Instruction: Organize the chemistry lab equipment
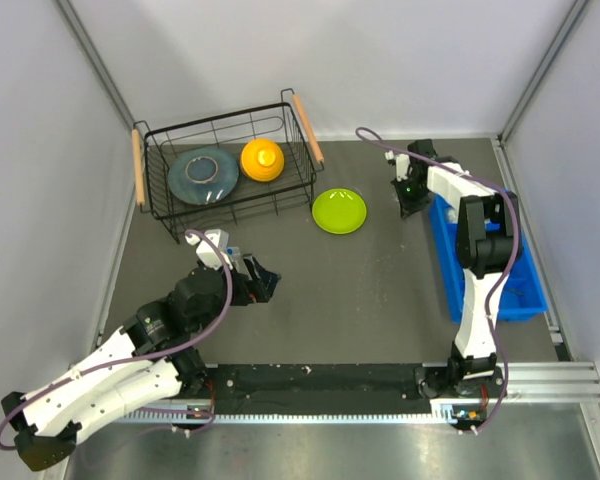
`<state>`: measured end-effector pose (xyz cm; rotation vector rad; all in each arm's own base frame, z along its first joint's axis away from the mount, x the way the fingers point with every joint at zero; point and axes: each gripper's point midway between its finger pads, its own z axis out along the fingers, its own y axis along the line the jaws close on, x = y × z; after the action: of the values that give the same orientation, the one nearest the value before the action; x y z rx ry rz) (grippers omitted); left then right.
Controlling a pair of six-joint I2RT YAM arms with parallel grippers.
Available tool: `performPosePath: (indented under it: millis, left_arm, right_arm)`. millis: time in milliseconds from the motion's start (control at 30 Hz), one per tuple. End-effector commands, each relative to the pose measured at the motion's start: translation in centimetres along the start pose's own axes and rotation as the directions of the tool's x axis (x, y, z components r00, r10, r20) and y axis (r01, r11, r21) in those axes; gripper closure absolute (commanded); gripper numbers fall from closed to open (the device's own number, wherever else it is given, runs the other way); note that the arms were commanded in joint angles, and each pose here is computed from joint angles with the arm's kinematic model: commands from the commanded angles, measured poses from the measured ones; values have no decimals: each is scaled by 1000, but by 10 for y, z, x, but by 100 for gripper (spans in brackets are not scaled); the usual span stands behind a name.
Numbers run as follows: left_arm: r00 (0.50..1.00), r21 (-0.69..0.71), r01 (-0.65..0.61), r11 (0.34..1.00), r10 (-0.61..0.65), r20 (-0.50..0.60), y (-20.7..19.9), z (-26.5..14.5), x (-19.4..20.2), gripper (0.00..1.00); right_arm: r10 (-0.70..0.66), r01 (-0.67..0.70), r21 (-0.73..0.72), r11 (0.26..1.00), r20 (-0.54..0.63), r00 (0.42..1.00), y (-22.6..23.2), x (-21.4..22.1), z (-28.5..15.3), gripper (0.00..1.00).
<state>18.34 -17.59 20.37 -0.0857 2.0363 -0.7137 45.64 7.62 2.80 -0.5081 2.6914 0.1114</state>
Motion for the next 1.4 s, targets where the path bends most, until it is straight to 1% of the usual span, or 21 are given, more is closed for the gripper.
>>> performPosePath:
  millis: [0, 200, 233, 333, 367, 433, 467, 533, 567, 600, 667, 700, 733, 767, 867, 933, 967, 1033, 1267, 1300, 1367]
  left_arm:
    - [999, 13, 7, 1000, -7, 36, -3, -4, -10, 1]
    - [999, 18, 8, 1000, -9, 41, -2, -6, -11, 1]
    - [999, 17, 7, 1000, -8, 38, -2, -5, -10, 1]
    - [999, 22, 5, 1000, -6, 37, -3, -6, -10, 1]
    - [999, 23, 1, 1000, -2, 38, -3, -6, -10, 1]
    - [999, 29, -1, 1000, 0, 38, -4, -6, -11, 1]
    - [999, 29, -3, 1000, 1, 38, -4, -6, -10, 1]
    - [999, 35, -4, 999, 3, 38, -5, -6, -11, 1]
    - [999, 37, -7, 999, 6, 36, -6, -6, -10, 1]
    - [999, 39, -6, 999, 5, 38, -6, -6, -11, 1]
    - [999, 41, -10, 999, 8, 37, -7, -6, -11, 1]
    - [999, 43, -12, 999, 10, 39, -7, -6, -12, 1]
    - [999, 45, -13, 999, 11, 39, -7, -6, -12, 1]
    - [999, 48, -14, 999, 13, 37, -8, -7, -11, 1]
    - [999, 51, -23, 998, 21, 38, -9, -7, -12, 1]
    - [999, 53, -27, 998, 26, 35, -10, -7, -13, 1]
    - [999, 49, -36, 998, 34, 29, -10, -7, -12, 1]
    - [999, 53, -42, 998, 40, 22, -12, -7, -13, 1]
    - [998, 50, -62, 997, 62, 5, -14, -7, -14, 1]
    - [998, 48, -65, 997, 65, 0, -15, -7, -14, 1]
    - [997, 39, -76, 996, 77, -18, -13, -6, -11, 1]
  right_arm:
    - [-18, 22, -48, 999, 96, 995, 15, -23, -28, 98]
    - [-52, 87, -165, 982, 206, 977, 42, -34, -73, 98]
    - [-71, 119, -183, 976, 248, 966, 48, -38, -91, 98]
    - [-107, 165, -193, 967, 282, 953, 55, -33, -113, 98]
    - [-140, 203, -185, 962, 307, 941, 56, -30, -130, 98]
    - [-179, 242, -165, 956, 326, 928, 57, -26, -145, 99]
    - [-228, 292, -135, 947, 360, 905, 57, -25, -163, 98]
    - [-273, 329, -105, 939, 357, 894, 56, -14, -178, 98]
    - [-320, 365, -72, 928, 348, 881, 52, -8, -183, 98]
    - [-346, 384, -40, 922, 357, 868, 51, -2, -200, 98]
    - [-408, 426, 22, 905, 331, 851, 42, 9, -211, 98]
    - [-432, 439, 61, 896, 342, 834, 41, 13, -227, 98]
    - [-448, 445, 81, 892, 307, 840, 36, 24, -231, 98]
    - [-487, 478, 107, 872, 291, 824, 33, 31, -237, 98]
    - [-542, 517, 162, 841, 243, 805, 25, 58, -257, 98]
    - [-565, 528, 204, 825, 242, 789, 23, 70, -273, 98]
    - [-580, 546, 200, 814, 205, 789, 21, 84, -271, 98]
    - [-607, 566, 230, 791, 183, 774, 19, 99, -281, 98]
    - [-656, 629, 231, 742, 57, 753, 16, 161, -283, 98]
    - [-662, 633, 239, 736, 61, 747, 19, 170, -288, 98]
    - [-675, 653, 249, 716, 8, 737, 13, 186, -289, 98]
